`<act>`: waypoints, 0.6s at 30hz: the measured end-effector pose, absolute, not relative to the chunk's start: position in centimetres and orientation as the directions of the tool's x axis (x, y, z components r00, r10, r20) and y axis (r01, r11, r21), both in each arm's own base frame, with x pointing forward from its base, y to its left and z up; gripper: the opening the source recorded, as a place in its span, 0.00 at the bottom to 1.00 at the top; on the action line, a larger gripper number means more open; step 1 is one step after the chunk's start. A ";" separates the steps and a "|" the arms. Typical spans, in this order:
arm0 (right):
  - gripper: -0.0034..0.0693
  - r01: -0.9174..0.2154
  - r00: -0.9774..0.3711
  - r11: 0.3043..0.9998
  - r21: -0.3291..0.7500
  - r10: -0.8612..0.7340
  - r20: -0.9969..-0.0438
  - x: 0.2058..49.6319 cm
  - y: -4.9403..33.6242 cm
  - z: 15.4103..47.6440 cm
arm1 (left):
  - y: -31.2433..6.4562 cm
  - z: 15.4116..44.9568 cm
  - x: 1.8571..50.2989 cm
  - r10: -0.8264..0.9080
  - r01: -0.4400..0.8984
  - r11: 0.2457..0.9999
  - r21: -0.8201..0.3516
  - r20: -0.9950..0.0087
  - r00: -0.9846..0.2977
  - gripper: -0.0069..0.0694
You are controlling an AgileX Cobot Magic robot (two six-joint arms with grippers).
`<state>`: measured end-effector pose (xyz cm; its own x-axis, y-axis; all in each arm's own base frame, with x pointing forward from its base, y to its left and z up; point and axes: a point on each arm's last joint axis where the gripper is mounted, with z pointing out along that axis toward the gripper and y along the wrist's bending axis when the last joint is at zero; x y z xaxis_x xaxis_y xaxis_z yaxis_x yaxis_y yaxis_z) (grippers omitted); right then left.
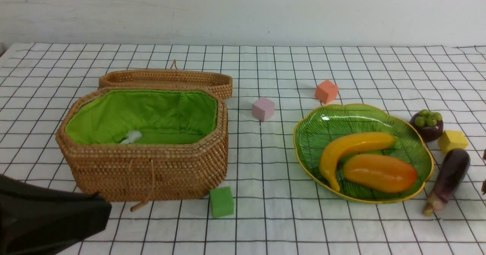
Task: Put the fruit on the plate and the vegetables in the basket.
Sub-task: Take a chayote with your left arm and place it on the basket on the left.
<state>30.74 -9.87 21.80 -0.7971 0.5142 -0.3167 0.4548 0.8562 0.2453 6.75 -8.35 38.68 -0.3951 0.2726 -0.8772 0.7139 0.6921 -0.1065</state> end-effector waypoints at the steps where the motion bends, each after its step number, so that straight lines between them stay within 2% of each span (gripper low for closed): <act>1: 0.69 0.424 -0.794 0.866 0.265 0.496 -0.351 30.4 -9.0 24.2 | -8.3 38.6 6.8 0.285 0.710 0.697 -0.098 -0.871 -0.400 0.07; 2: 0.69 0.416 -0.794 0.868 0.271 0.492 -0.358 30.3 -8.7 24.6 | -8.3 38.6 6.8 0.285 0.710 0.697 -0.098 -0.871 -0.400 0.07; 4: 0.69 0.312 -0.770 0.895 0.318 0.434 -0.468 30.0 -6.1 29.6 | -8.1 38.5 6.9 0.297 0.705 0.705 -0.076 -0.872 -0.390 0.07; 8: 0.69 0.045 -0.742 0.926 0.375 0.282 -0.608 31.0 0.2 35.0 | -7.9 38.6 7.1 0.312 0.696 0.717 -0.036 -0.877 -0.367 0.07; 9: 0.69 0.037 -0.743 0.925 0.378 0.278 -0.608 31.0 0.5 35.0 | -7.9 38.6 7.1 0.312 0.696 0.717 -0.035 -0.877 -0.366 0.07; 11: 0.69 -0.064 -0.738 0.921 0.385 0.217 -0.639 33.1 3.7 35.2 | -7.9 38.6 7.1 0.313 0.696 0.718 -0.034 -0.876 -0.366 0.07; 12: 0.69 -0.068 -0.740 0.920 0.387 0.214 -0.638 33.3 3.9 35.1 | -7.9 38.6 7.1 0.313 0.696 0.718 -0.034 -0.876 -0.366 0.07; 16: 0.69 -0.122 -0.801 0.914 0.387 0.139 -0.582 37.6 7.9 31.0 | -7.9 38.5 7.1 0.311 0.696 0.717 -0.042 -0.874 -0.374 0.07; 17: 0.69 -0.125 -0.804 0.914 0.387 0.135 -0.579 37.7 8.1 30.9 | -7.9 38.5 7.1 0.311 0.695 0.718 -0.043 -0.873 -0.375 0.07; 18: 0.69 -0.163 -0.817 0.908 0.386 0.095 -0.569 38.6 10.1 29.8 | -7.8 38.5 7.1 0.301 0.683 0.728 -0.059 -0.868 -0.395 0.07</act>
<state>38.64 10.10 29.83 -0.8166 0.0954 -0.5693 -0.1631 0.9079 0.3861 7.06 -7.85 38.46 -0.3953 0.3006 -0.8680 0.6827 0.7283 -0.0587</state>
